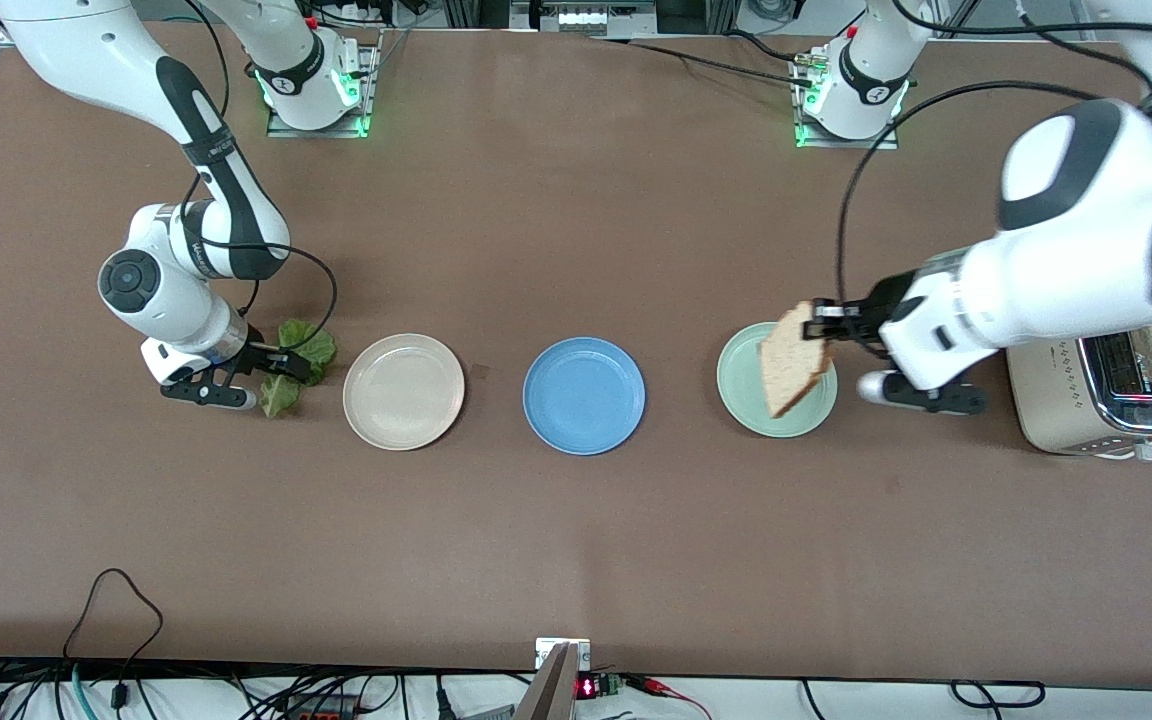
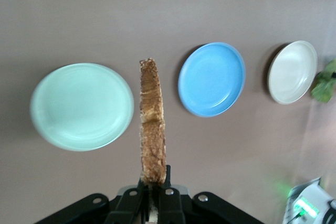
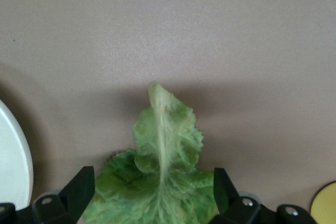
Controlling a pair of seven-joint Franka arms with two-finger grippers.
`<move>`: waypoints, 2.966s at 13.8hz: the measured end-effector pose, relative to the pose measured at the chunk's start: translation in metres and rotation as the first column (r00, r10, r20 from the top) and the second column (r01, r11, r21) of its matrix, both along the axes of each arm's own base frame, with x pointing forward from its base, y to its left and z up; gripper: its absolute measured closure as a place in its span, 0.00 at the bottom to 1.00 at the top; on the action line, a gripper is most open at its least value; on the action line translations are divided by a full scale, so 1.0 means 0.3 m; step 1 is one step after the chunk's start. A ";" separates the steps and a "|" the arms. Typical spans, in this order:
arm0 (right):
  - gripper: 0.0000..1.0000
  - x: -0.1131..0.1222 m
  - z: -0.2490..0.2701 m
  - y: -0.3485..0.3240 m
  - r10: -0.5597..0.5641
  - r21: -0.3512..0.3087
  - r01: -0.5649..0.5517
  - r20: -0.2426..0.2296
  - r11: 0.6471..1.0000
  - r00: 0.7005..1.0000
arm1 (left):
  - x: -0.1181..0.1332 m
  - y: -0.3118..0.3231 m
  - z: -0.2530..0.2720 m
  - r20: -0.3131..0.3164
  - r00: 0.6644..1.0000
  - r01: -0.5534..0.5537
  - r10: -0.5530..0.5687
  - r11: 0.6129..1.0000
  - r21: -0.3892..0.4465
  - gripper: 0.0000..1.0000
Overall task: Make sandwich in blue plate with both arms
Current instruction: 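Lift the toast toward the blue plate while the right gripper grasps lettuce, then lower the toast onto the blue plate while the right gripper lifts lettuce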
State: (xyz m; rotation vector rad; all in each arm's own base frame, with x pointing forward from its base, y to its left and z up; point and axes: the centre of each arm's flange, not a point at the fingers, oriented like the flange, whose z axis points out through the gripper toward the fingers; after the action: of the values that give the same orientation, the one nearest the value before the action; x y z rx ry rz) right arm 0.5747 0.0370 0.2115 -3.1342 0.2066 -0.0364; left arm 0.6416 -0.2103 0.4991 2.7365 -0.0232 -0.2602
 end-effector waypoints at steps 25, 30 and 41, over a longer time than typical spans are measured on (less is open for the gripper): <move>0.95 0.062 -0.059 -0.015 0.013 -0.003 -0.013 0.005 1.000 1.000 | -0.057 -0.592 -0.707 -0.120 0.991 -0.091 0.058 0.954 -0.286 0.92; 0.95 0.049 -0.069 -0.016 0.013 -0.006 -0.013 -0.046 1.000 0.999 | -0.080 -0.623 -0.777 -0.134 0.990 -0.072 0.035 0.954 -0.290 0.92; 0.93 0.093 0.243 0.008 0.014 -0.008 -0.016 -0.204 1.000 0.979 | -0.086 -0.662 -0.847 -0.118 0.991 -0.098 0.065 0.949 -0.301 0.93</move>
State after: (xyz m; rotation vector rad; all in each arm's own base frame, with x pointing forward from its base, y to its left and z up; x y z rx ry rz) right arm 0.6026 0.0394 0.2843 -3.1454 0.1833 0.2855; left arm 0.6159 -0.4089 0.2449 2.4052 0.0730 -0.3486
